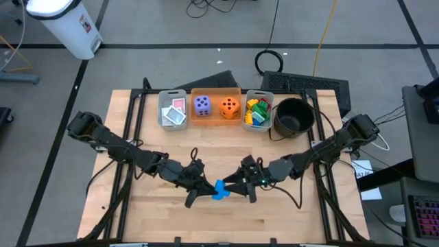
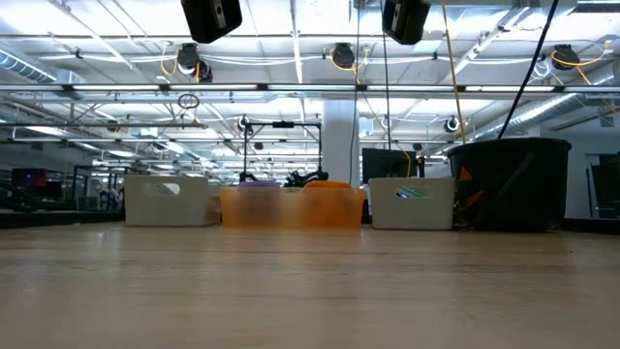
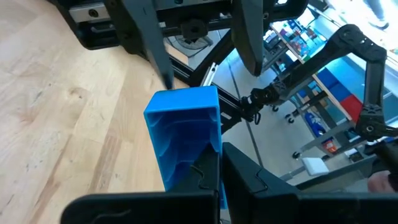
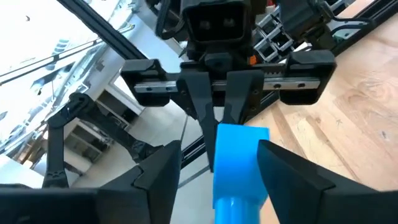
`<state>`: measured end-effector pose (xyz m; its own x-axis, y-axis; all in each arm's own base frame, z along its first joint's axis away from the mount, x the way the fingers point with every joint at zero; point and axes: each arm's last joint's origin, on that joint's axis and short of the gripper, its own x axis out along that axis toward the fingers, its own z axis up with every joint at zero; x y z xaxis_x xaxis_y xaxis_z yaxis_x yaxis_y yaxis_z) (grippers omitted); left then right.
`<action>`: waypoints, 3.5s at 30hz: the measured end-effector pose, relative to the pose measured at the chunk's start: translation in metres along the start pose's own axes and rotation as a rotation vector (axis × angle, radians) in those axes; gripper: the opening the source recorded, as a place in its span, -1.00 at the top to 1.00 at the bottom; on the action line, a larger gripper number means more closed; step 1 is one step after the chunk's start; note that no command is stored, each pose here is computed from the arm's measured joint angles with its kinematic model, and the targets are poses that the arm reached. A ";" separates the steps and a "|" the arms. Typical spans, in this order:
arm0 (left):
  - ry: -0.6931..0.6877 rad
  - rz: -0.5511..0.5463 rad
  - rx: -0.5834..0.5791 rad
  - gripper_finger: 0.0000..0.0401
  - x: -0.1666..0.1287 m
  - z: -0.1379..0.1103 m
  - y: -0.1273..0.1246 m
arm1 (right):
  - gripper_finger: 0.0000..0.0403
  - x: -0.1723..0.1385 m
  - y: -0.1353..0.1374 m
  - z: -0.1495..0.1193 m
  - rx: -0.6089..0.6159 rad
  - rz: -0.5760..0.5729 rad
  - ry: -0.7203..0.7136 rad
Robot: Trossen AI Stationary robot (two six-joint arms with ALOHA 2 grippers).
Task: Pick & Place Toys
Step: Put the blue game piece into the right gray bin
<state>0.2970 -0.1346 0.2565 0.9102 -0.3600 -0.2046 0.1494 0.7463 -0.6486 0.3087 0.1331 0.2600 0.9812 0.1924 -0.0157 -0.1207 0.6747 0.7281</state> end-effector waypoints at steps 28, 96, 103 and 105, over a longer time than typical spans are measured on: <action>-0.032 0.002 -0.019 0.99 0.000 0.012 0.010 | -0.25 0.003 -0.017 0.005 -0.020 -0.097 0.028; -0.222 0.164 0.121 0.14 -0.142 0.143 0.093 | 0.38 -0.082 -0.077 0.163 -0.126 -0.396 -0.233; -0.282 0.241 0.091 0.14 -0.163 0.153 0.106 | 0.38 -0.099 -0.099 0.195 -0.152 -0.557 -0.279; -0.269 0.232 0.072 0.14 -0.165 0.153 0.109 | 0.38 -0.100 -0.103 0.205 -0.157 -0.612 -0.239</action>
<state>0.2217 0.0920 0.3316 0.9908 -0.0232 -0.1336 -0.0550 0.8318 -0.5523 0.2540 -0.1017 0.3270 0.8840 -0.4079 -0.2283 0.4644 0.7111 0.5278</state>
